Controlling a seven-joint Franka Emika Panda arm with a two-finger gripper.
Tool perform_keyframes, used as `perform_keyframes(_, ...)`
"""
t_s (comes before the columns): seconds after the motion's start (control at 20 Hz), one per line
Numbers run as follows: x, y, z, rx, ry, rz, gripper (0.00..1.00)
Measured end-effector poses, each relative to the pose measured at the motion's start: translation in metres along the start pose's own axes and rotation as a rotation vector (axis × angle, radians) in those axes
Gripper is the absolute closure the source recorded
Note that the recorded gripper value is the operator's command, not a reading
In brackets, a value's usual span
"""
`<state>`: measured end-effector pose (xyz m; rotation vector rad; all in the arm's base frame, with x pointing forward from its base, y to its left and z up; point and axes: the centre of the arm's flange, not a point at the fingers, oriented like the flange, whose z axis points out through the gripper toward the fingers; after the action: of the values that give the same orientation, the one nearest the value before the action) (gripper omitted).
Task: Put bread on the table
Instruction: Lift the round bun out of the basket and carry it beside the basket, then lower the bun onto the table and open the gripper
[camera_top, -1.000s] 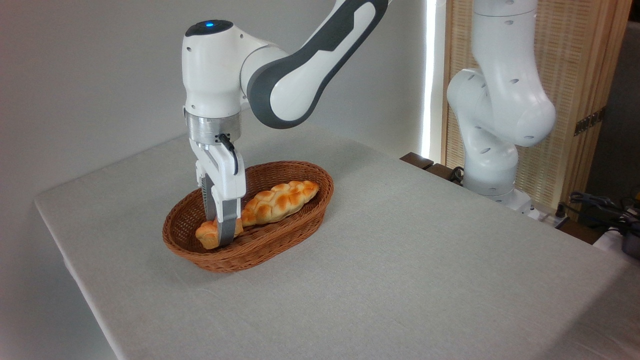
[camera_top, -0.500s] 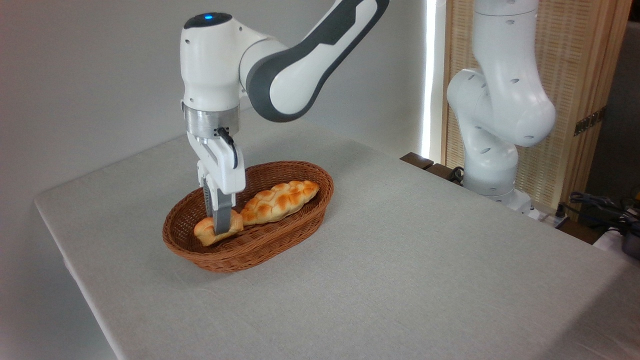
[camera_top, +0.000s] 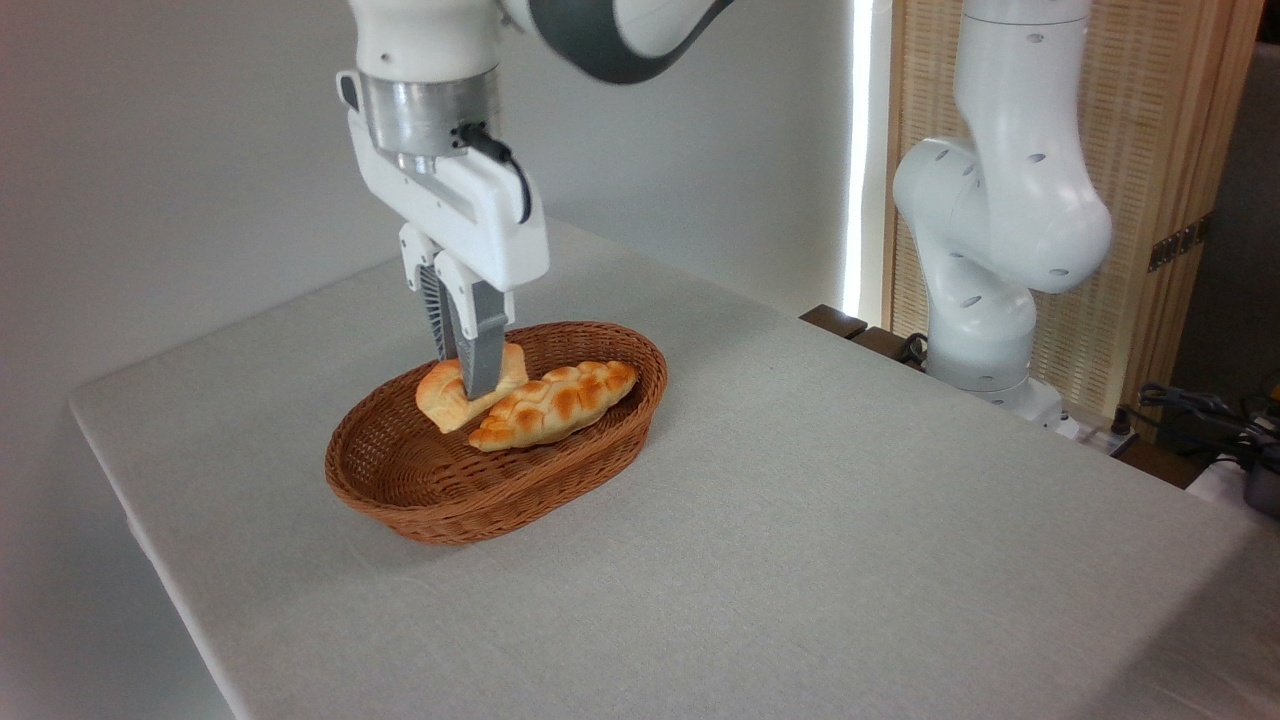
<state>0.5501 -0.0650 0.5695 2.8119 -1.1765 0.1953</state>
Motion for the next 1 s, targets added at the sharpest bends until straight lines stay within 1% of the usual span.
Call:
perform_keyframes(0.05,-0.008,-0.008,0.0,0.004,-0.008,0.0,0.78)
perform_keyframes(0.15,-0.024,-0.03,0.006,0.028,-0.047,-0.007,0.76)
perform_keyframes(0.2,-0.034,-0.042,0.01,0.038,-0.066,-0.01,0.73)
perform_keyframes(0.25,-0.045,-0.057,0.014,0.046,-0.077,-0.009,0.63)
perform_keyframes(0.3,-0.055,-0.069,0.02,0.052,-0.079,-0.005,0.47)
perform_keyframes(0.35,-0.065,-0.082,0.029,0.061,-0.078,0.002,0.24)
perform_keyframes(0.4,-0.073,-0.09,0.042,0.069,-0.077,0.006,0.07)
perform_keyframes(0.45,-0.077,-0.094,0.057,0.077,-0.077,0.009,0.03)
perform_keyframes(0.5,-0.079,-0.097,0.074,0.082,-0.079,0.009,0.0)
perform_keyframes(0.55,-0.079,-0.098,0.09,0.084,-0.086,0.01,0.0)
perform_keyframes(0.7,-0.078,-0.097,0.118,0.067,-0.115,0.013,0.0)
perform_keyframes(0.8,-0.081,-0.095,0.126,0.056,-0.127,0.013,0.0)
perform_keyframes(1.0,-0.083,-0.096,0.127,0.055,-0.128,0.009,0.0)
